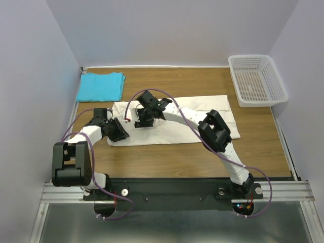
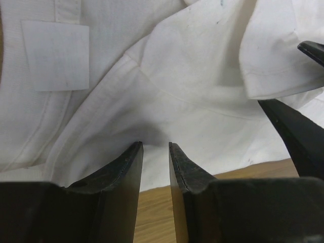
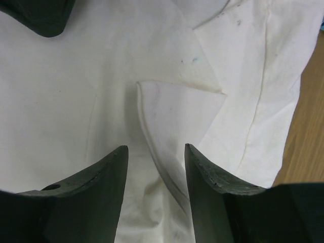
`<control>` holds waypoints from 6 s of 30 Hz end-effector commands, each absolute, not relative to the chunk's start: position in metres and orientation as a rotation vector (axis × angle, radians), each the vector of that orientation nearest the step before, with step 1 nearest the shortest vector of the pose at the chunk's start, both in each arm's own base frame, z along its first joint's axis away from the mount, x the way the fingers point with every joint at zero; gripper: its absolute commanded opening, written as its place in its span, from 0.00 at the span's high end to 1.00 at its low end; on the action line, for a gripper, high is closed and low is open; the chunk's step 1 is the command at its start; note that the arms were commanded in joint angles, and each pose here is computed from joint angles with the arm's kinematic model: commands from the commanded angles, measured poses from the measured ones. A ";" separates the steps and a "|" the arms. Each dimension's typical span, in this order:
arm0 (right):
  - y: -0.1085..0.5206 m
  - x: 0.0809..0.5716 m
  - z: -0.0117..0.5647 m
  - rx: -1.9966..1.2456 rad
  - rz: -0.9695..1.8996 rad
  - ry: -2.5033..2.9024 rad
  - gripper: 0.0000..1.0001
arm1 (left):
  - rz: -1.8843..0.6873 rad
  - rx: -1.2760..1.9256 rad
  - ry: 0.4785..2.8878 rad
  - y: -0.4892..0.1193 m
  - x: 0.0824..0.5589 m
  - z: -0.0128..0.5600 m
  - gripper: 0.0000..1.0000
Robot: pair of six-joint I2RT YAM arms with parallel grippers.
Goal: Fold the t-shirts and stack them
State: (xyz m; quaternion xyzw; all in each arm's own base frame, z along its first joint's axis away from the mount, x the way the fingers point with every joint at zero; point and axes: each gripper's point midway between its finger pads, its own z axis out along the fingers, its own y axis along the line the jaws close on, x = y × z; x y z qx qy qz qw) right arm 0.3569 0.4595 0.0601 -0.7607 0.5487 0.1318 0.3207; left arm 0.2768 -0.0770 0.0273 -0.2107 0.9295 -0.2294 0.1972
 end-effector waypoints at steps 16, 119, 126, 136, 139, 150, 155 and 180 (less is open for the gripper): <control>0.480 0.392 0.085 -1.760 0.282 1.535 0.93 | -0.663 -0.544 2.587 -0.081 0.279 0.034 0.62; 0.305 0.428 0.102 -0.636 0.521 2.303 0.56 | -0.650 -0.523 2.547 -0.080 0.284 0.045 0.62; 0.271 0.437 0.178 -0.798 0.468 2.074 0.50 | -0.673 -0.422 2.357 -0.081 0.304 0.108 0.60; 0.167 0.358 0.215 -0.857 0.498 1.973 0.33 | -0.523 -0.435 2.143 -0.048 0.310 0.174 0.49; 0.116 0.344 0.189 -0.696 0.459 2.105 0.33 | -0.545 -0.554 2.142 -0.044 0.297 0.157 0.45; -0.050 0.299 0.116 -0.105 0.215 2.448 0.33 | -0.411 -0.907 2.223 -0.013 0.280 0.097 0.45; -0.064 0.291 0.087 -0.080 0.239 2.528 0.33 | -0.295 -1.097 2.312 -0.002 0.262 0.064 0.46; -0.077 0.286 0.059 -0.021 0.374 2.571 0.33 | -0.096 -1.233 2.483 0.009 0.229 0.037 0.45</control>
